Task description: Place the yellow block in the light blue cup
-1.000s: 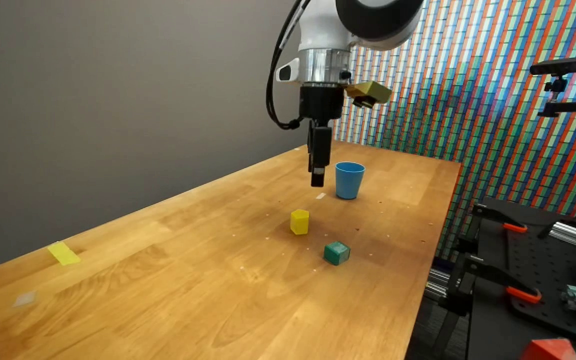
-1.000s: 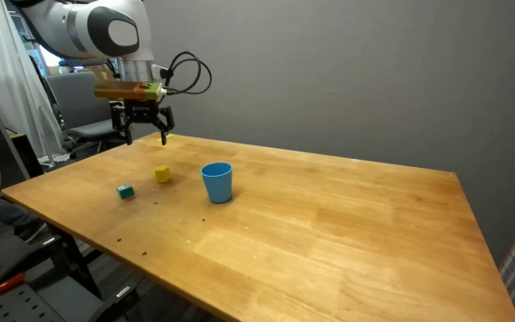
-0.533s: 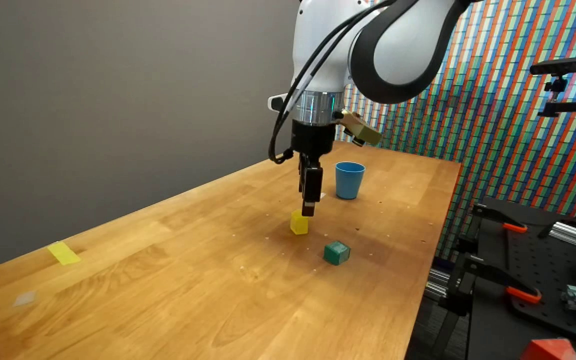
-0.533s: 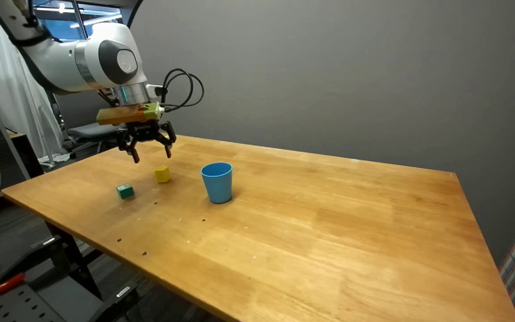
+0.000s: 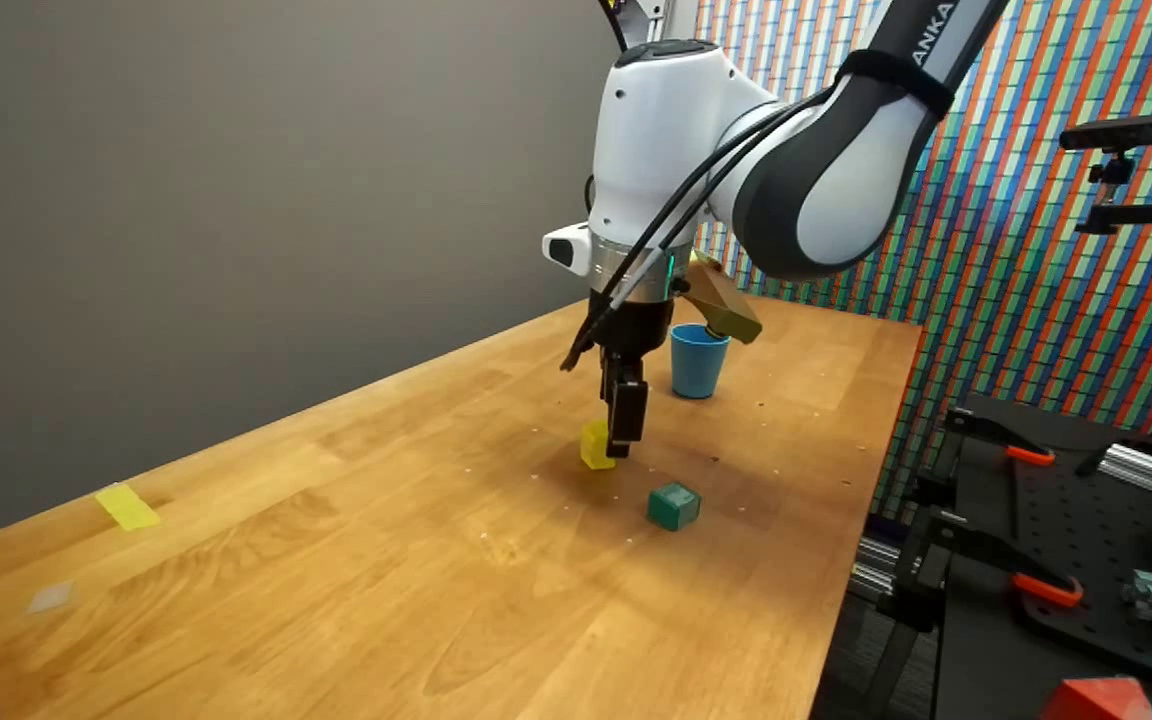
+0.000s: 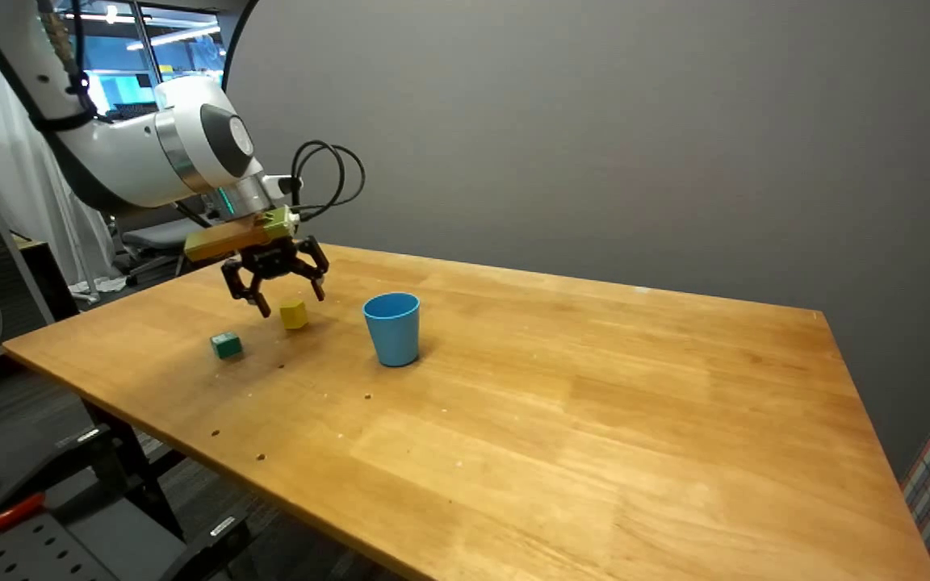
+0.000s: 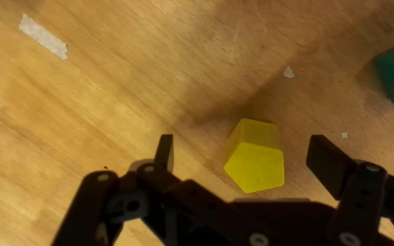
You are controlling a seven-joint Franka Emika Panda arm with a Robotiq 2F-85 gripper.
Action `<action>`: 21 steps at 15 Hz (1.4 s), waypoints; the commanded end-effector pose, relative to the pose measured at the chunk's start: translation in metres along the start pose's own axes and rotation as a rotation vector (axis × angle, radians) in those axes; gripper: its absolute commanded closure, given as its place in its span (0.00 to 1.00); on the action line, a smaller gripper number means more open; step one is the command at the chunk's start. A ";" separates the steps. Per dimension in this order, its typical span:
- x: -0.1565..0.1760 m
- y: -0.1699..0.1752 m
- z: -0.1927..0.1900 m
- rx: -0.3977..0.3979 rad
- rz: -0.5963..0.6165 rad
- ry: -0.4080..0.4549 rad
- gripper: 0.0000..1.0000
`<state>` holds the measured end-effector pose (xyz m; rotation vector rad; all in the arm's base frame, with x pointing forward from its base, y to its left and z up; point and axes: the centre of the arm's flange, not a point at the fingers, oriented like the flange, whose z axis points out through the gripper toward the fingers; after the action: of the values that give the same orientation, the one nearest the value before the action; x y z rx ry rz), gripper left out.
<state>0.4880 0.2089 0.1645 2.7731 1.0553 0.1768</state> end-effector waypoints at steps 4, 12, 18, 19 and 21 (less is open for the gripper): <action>0.006 -0.012 0.007 0.005 0.019 0.026 0.34; -0.006 0.048 -0.009 -0.048 0.140 0.029 0.82; -0.043 0.166 -0.089 -0.176 0.427 0.108 0.83; -0.053 0.182 -0.097 -0.205 0.478 0.103 0.84; -0.077 0.206 -0.106 -0.247 0.581 0.057 0.84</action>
<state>0.5589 0.0492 0.2784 2.8095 0.3841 0.4457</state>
